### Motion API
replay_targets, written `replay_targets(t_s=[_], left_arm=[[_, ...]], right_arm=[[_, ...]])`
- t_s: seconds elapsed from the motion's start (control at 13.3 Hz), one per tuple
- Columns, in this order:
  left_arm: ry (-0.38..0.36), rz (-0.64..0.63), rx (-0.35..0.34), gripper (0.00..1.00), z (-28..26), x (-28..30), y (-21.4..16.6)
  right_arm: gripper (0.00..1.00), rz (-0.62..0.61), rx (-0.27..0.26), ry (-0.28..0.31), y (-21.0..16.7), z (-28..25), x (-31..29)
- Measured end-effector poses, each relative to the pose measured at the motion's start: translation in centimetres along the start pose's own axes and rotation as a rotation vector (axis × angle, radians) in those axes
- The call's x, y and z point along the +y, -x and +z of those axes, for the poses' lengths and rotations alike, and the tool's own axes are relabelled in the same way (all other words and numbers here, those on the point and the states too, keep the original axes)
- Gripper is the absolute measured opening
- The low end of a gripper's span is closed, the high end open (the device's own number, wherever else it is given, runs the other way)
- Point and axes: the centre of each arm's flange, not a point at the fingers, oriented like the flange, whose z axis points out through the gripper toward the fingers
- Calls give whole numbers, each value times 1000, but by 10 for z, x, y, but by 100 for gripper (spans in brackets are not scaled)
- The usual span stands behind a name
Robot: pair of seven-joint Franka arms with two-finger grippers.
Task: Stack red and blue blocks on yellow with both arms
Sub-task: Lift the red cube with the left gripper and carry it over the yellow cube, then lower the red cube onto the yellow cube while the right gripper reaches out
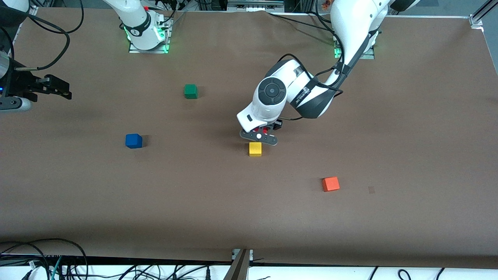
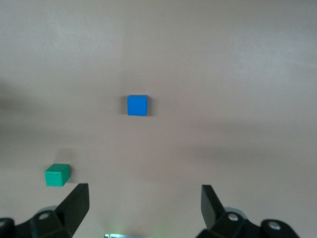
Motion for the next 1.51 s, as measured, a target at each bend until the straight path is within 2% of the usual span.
replay_targets(t_s=[0.23, 0.83, 1.51], left_arm=[[-43, -9, 32, 56, 11, -1, -16], [-44, -41, 43, 56, 30, 3, -29], [-50, -64, 36, 56, 41, 17, -21]], right_arm=[[100, 1, 3, 0, 0, -1, 0], [100, 13, 34, -16, -5, -2, 6], [100, 12, -26, -16, -35, 45, 6]])
